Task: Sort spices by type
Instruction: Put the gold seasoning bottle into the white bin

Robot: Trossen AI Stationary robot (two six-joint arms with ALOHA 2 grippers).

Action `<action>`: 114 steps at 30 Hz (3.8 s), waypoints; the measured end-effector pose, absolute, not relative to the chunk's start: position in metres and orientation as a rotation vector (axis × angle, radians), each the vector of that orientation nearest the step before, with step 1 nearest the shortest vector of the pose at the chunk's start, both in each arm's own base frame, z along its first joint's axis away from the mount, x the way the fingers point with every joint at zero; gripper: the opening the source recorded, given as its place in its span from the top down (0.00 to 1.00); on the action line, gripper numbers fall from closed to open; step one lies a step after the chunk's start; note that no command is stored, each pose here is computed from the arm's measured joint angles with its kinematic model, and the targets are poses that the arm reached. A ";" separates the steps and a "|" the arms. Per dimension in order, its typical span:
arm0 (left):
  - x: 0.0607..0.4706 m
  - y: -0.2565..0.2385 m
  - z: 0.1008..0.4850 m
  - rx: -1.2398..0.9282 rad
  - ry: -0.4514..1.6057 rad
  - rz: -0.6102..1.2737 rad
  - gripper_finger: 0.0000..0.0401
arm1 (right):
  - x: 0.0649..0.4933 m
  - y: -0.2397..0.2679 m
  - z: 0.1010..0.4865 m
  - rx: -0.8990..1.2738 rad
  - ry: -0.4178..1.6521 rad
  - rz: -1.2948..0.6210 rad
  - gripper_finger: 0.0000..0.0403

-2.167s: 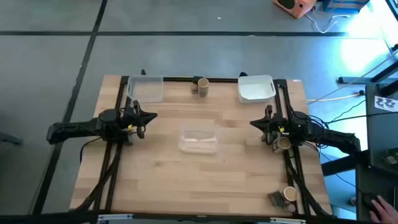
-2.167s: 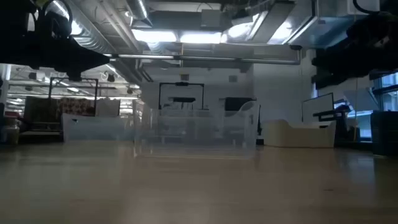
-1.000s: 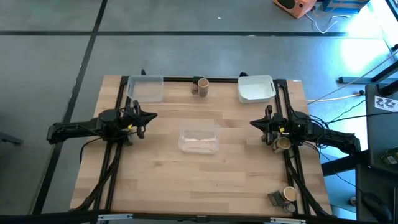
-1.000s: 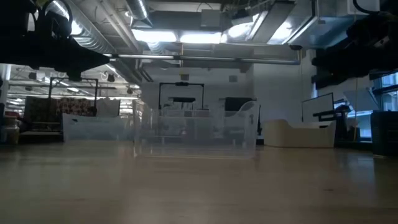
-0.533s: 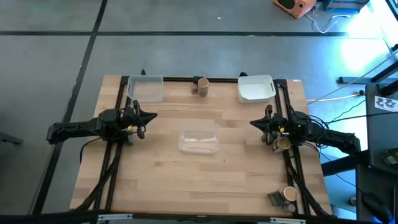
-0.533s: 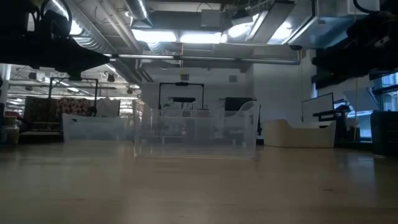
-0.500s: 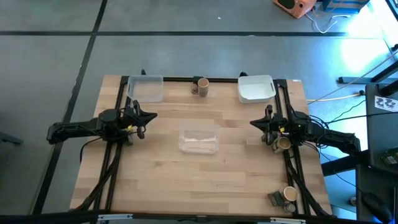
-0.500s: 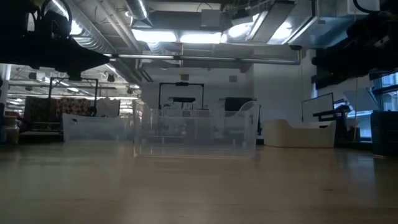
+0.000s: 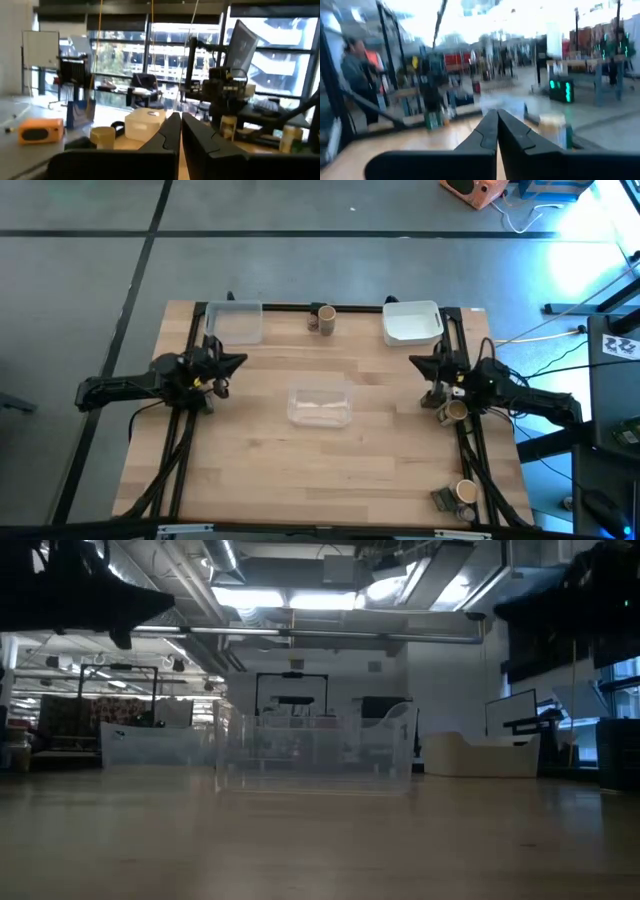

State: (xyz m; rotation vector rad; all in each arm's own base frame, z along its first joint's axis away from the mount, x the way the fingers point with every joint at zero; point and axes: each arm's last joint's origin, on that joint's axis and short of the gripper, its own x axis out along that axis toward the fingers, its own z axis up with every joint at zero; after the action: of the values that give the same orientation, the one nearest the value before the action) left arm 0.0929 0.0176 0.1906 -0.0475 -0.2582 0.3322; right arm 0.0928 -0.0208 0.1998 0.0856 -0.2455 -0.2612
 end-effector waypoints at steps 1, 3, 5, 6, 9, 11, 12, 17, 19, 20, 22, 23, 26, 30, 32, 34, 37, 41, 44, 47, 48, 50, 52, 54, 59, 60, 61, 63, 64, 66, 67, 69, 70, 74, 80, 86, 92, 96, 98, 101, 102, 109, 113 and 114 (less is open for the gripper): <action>0.093 0.018 0.191 -0.029 -0.265 0.335 0.99 | 0.094 -0.021 0.201 0.086 -0.255 -0.276 0.97; 0.092 0.018 0.193 0.002 -0.278 0.347 0.99 | 0.097 -0.024 0.201 0.091 -0.242 -0.328 0.97; 0.092 0.018 0.193 0.041 -0.266 0.375 0.99 | 0.101 -0.026 0.204 0.089 -0.209 -0.389 0.97; 0.092 0.019 0.193 0.051 -0.262 0.395 0.99 | 0.103 -0.027 0.206 0.081 -0.190 -0.419 0.97; 0.091 0.021 0.193 0.080 -0.253 0.460 0.99 | 0.113 -0.031 0.215 0.060 -0.127 -0.487 0.97; 0.091 0.023 0.193 0.093 -0.249 0.481 0.99 | 0.122 -0.034 0.224 0.030 -0.082 -0.521 0.97; 0.090 0.024 0.193 0.103 -0.247 0.490 0.99 | 0.128 -0.035 0.229 0.013 -0.054 -0.537 0.97; 0.089 0.027 0.193 0.148 -0.233 0.536 0.99 | 0.163 -0.048 0.252 -0.096 0.086 -0.616 0.97; 0.089 0.029 0.193 0.177 -0.225 0.553 0.99 | 0.178 -0.058 0.259 -0.119 0.140 -0.647 0.97; 0.089 0.029 0.193 0.193 -0.220 0.562 0.99 | 0.185 -0.064 0.261 -0.124 0.171 -0.665 0.97; 0.088 0.030 0.193 0.225 -0.209 0.581 0.99 | 0.198 -0.076 0.264 -0.130 0.227 -0.688 0.97; 0.088 0.031 0.192 0.230 -0.207 0.588 0.99 | 0.205 -0.083 0.265 -0.126 0.247 -0.684 0.97; 0.088 0.032 0.192 0.220 -0.206 0.598 0.99 | 0.224 -0.102 0.268 -0.109 0.280 -0.645 0.97; 0.088 0.032 0.192 0.216 -0.204 0.601 0.99 | 0.248 -0.129 0.266 -0.069 0.315 -0.603 0.97; 0.088 0.032 0.192 0.221 -0.202 0.602 0.99 | 0.260 -0.144 0.264 -0.040 0.339 -0.595 0.97; 0.088 0.032 0.192 0.220 -0.203 0.601 0.99 | 0.271 -0.156 0.258 -0.015 0.378 -0.564 0.94; 0.088 0.032 0.192 0.219 -0.206 0.602 0.99 | 0.288 -0.172 0.250 0.021 0.427 -0.496 0.84; 0.088 0.032 0.193 0.195 -0.216 0.599 0.99 | 0.308 -0.191 0.244 0.078 0.518 -0.387 0.62; 0.088 0.032 0.193 0.190 -0.218 0.598 0.99 | 0.322 -0.205 0.237 0.119 0.604 -0.365 0.43; 0.088 0.032 0.193 0.175 -0.222 0.597 0.99 | 0.334 -0.216 0.234 0.106 0.655 -0.378 0.26; 0.088 0.032 0.193 0.168 -0.225 0.596 0.99 | 0.337 -0.219 0.233 0.099 0.662 -0.396 0.22; 0.088 0.032 0.193 0.146 -0.231 0.593 0.99 | 0.341 -0.223 0.230 0.093 0.678 -0.412 0.14; 0.088 0.032 0.192 0.121 -0.236 0.590 0.99 | 0.345 -0.224 0.228 0.073 0.672 -0.413 0.08; 0.088 0.033 0.192 0.104 -0.237 0.588 0.99 | 0.347 -0.225 0.229 0.062 0.652 -0.416 0.04; 0.088 0.032 0.192 0.104 -0.236 0.587 0.99 | 0.349 -0.223 0.229 0.055 0.643 -0.418 0.02; 0.088 0.033 0.192 0.108 -0.235 0.588 0.99 | 0.350 -0.223 0.229 0.053 0.643 -0.417 0.03; 0.088 0.033 0.192 0.117 -0.233 0.589 0.99 | 0.350 -0.222 0.229 0.047 0.646 -0.425 0.03; 0.088 0.033 0.192 0.133 -0.228 0.591 0.99 | 0.352 -0.219 0.229 0.041 0.648 -0.424 0.04; 0.088 0.033 0.192 0.140 -0.226 0.592 0.99 | 0.354 -0.218 0.227 0.037 0.648 -0.424 0.04; 0.088 0.032 0.192 0.141 -0.226 0.592 0.99 | 0.357 -0.216 0.225 0.034 0.648 -0.415 0.04; 0.088 0.032 0.192 0.140 -0.225 0.592 0.99 | 0.357 -0.216 0.224 0.025 0.654 -0.412 0.04; 0.088 0.033 0.191 0.143 -0.221 0.592 0.99 | 0.362 -0.215 0.222 0.002 0.633 -0.415 0.04; 0.088 0.033 0.191 0.143 -0.222 0.592 0.99 | 0.362 -0.216 0.222 0.002 0.632 -0.416 0.04; 0.088 0.033 0.191 0.138 -0.223 0.592 0.99 | 0.366 -0.219 0.219 0.010 0.590 -0.430 0.04; 0.088 0.033 0.191 0.143 -0.220 0.593 0.99 | 0.371 -0.223 0.196 0.034 0.640 -0.446 0.04; 0.089 0.033 0.191 0.141 -0.217 0.592 0.99 | 0.373 -0.225 0.181 0.037 0.671 -0.467 0.04; 0.089 0.033 0.191 0.146 -0.216 0.593 0.99 | 0.374 -0.226 0.183 0.029 0.652 -0.476 0.16; 0.089 0.033 0.191 0.150 -0.215 0.594 0.99 | 0.375 -0.227 0.184 0.008 0.650 -0.502 0.30; 0.089 0.033 0.191 0.150 -0.215 0.594 0.99 | 0.374 -0.227 0.184 0.005 0.654 -0.511 0.30; 0.089 0.033 0.191 0.150 -0.214 0.594 0.99 | 0.373 -0.227 0.185 0.002 0.664 -0.514 0.30; 0.089 0.033 0.191 0.147 -0.215 0.593 0.99 | 0.372 -0.226 0.187 -0.002 0.667 -0.514 0.30; 0.089 0.033 0.190 0.143 -0.214 0.593 0.99 | 0.360 -0.219 0.217 0.003 0.664 -0.536 0.30; 0.089 0.033 0.189 0.163 -0.196 0.594 0.99 | 0.348 -0.213 0.235 -0.001 0.701 -0.569 0.29; 0.089 0.033 0.189 0.172 -0.193 0.595 0.99 | 0.345 -0.212 0.241 -0.002 0.697 -0.571 0.29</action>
State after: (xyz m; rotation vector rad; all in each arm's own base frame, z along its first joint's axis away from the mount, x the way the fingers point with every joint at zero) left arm 0.0889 0.0329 0.1892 0.1720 -0.1929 0.5951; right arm 0.3450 -0.2118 0.2410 -0.0021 0.6970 -0.5707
